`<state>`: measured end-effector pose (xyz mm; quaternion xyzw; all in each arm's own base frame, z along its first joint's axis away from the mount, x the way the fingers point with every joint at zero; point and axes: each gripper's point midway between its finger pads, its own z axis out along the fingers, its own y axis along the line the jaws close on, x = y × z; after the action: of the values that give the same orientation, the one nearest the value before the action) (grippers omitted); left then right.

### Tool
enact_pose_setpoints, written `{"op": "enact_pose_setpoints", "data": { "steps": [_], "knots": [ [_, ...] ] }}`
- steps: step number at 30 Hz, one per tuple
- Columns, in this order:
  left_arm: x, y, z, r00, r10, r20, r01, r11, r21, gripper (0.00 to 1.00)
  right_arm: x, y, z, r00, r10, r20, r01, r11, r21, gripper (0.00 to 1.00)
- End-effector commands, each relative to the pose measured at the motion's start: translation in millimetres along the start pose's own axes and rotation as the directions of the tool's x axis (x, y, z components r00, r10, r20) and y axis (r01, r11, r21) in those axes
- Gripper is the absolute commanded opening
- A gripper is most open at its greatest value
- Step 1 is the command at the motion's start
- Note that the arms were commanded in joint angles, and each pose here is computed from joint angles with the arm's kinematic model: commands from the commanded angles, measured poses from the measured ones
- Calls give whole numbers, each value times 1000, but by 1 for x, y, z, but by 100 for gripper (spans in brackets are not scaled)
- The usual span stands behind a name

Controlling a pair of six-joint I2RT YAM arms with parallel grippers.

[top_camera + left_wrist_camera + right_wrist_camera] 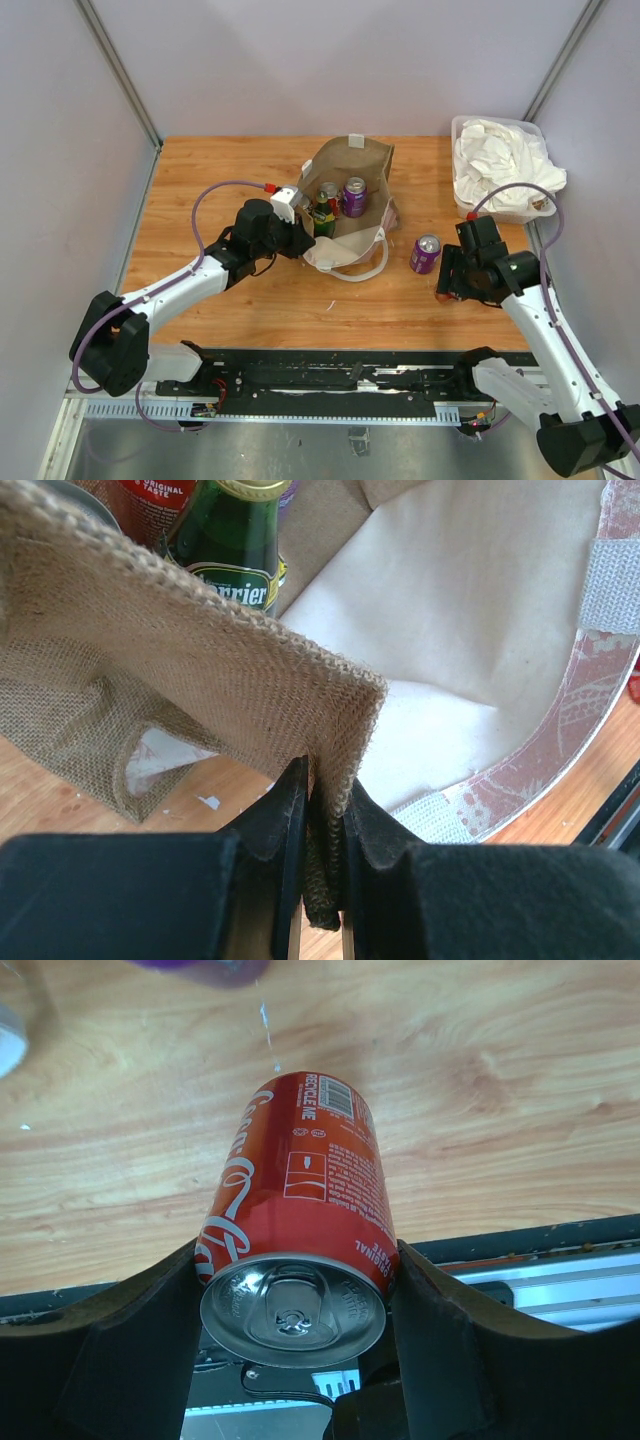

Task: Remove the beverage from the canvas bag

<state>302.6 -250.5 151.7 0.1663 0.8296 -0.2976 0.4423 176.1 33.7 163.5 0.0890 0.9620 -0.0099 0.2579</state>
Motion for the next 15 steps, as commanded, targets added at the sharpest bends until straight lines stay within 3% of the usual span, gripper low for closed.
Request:
{"op": "enact_pose_setpoints", "data": {
  "steps": [1,15],
  "knots": [
    [24,9,-2,996,-17,-83,13,999,-46,4,-6,17,11,996,56,66,-51,995,-84,1],
    [29,12,-1,995,-24,-101,18,998,-58,6,-2,40,57,999,19,-39,-22,996,-83,1]
  ]
}}
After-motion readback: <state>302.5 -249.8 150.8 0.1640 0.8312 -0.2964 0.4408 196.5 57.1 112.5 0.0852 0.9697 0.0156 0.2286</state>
